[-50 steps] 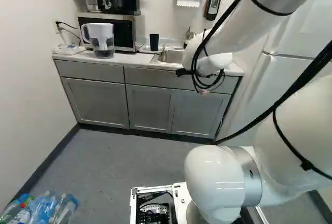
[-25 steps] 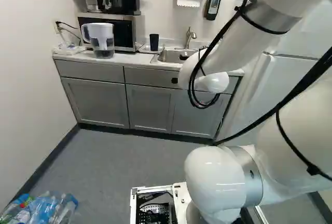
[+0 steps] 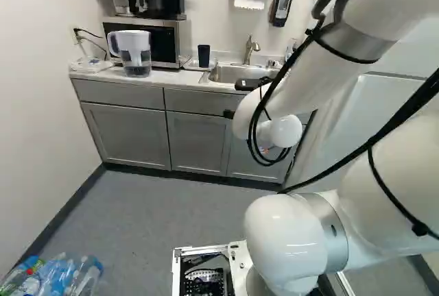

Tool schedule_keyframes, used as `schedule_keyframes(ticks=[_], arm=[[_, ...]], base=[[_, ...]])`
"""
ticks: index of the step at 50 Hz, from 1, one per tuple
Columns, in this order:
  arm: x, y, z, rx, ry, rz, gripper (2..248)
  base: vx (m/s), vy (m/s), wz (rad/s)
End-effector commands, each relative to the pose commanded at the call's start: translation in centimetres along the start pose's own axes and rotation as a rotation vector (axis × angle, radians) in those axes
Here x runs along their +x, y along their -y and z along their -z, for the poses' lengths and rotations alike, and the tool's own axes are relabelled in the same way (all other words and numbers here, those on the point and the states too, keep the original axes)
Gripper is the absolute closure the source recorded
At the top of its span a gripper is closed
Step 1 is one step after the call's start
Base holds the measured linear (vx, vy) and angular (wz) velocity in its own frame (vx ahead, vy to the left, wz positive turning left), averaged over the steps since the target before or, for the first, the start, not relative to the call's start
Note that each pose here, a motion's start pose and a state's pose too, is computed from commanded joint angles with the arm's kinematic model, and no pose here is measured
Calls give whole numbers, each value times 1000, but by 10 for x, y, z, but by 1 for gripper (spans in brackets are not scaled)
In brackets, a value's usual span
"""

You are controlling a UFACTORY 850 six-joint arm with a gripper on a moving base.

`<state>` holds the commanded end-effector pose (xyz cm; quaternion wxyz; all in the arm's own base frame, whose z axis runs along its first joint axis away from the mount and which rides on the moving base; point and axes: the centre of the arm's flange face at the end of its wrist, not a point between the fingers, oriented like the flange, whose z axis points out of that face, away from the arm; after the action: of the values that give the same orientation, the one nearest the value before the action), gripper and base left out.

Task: Rinse the cup and place it in the tray

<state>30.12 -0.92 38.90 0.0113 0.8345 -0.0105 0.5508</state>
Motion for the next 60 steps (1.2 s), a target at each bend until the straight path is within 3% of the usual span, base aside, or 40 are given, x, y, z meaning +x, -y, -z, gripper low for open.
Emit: schedule_keyframes(ticks=[29, 60], arm=[[-26, 7, 15, 24, -57, 3, 3], [-34, 8, 19, 31, -72, 4, 3]], base=[[0, 0, 0], [0, 0, 0]])
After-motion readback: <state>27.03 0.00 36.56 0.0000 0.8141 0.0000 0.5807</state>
